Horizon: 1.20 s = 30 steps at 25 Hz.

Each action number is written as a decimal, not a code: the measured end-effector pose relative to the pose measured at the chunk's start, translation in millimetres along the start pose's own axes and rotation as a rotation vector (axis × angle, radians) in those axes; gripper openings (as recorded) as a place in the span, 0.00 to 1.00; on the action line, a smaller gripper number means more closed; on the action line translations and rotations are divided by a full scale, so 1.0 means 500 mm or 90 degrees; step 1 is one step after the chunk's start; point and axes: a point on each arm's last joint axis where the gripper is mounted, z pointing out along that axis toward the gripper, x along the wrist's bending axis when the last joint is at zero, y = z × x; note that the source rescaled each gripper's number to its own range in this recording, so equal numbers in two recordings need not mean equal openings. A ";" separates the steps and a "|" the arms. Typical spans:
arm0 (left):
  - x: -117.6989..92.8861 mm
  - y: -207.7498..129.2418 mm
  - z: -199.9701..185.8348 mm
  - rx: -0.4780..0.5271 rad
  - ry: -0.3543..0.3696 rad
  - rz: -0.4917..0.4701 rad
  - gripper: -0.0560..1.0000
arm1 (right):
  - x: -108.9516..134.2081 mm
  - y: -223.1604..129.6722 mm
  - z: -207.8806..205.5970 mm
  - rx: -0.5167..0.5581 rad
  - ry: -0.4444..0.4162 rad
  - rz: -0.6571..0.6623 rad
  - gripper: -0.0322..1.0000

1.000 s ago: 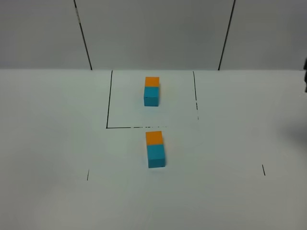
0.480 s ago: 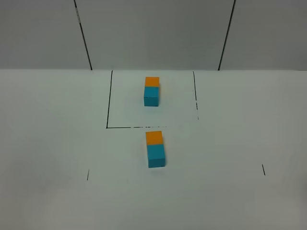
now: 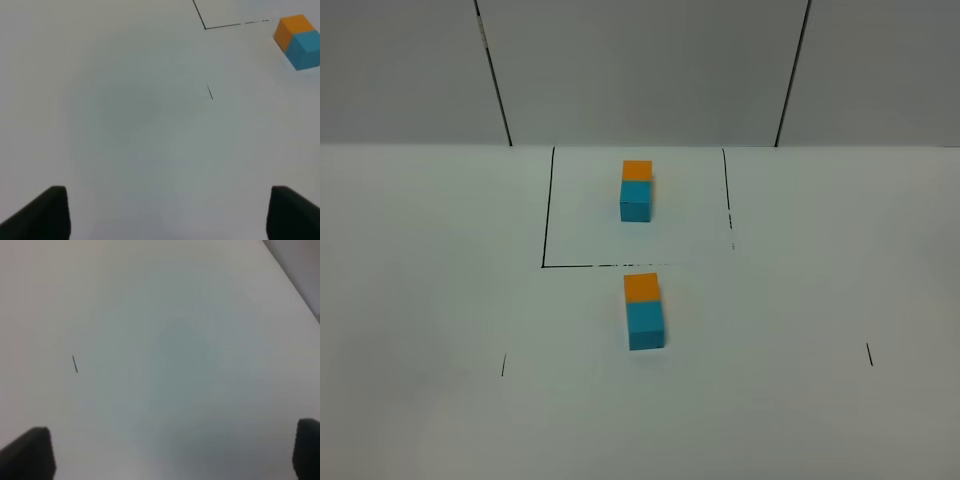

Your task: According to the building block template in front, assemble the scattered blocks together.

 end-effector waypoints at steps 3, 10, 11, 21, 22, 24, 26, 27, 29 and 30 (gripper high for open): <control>0.000 0.000 0.000 0.000 0.000 0.000 0.70 | -0.009 -0.026 -0.026 -0.040 0.016 0.012 0.90; 0.000 0.000 0.000 0.000 0.000 0.000 0.70 | -0.025 -0.075 -0.068 -0.109 0.053 0.026 0.90; 0.000 0.000 0.000 0.000 0.000 0.000 0.70 | -0.026 -0.083 -0.067 -0.113 0.055 0.019 0.90; 0.000 0.000 0.000 0.000 0.000 0.000 0.70 | -0.017 -0.133 -0.048 -0.143 0.125 -0.048 0.90; 0.000 0.000 0.000 0.000 0.000 0.000 0.70 | -0.016 -0.135 -0.043 -0.139 0.126 -0.060 0.90; 0.000 0.000 0.000 0.000 0.000 0.000 0.70 | -0.015 -0.139 -0.036 -0.133 0.127 -0.079 0.90; 0.000 0.000 0.000 0.000 0.000 0.000 0.70 | -0.014 -0.143 -0.028 -0.126 0.131 -0.091 0.90; 0.000 0.000 0.000 0.000 0.000 0.000 0.70 | -0.013 -0.145 -0.024 -0.122 0.136 -0.092 0.90; 0.000 0.000 0.000 0.000 0.000 0.000 0.70 | -0.012 -0.146 -0.020 -0.121 0.149 -0.098 0.89; 0.000 0.000 0.000 0.000 0.000 0.000 0.70 | -0.011 -0.145 -0.021 -0.122 0.153 -0.099 0.89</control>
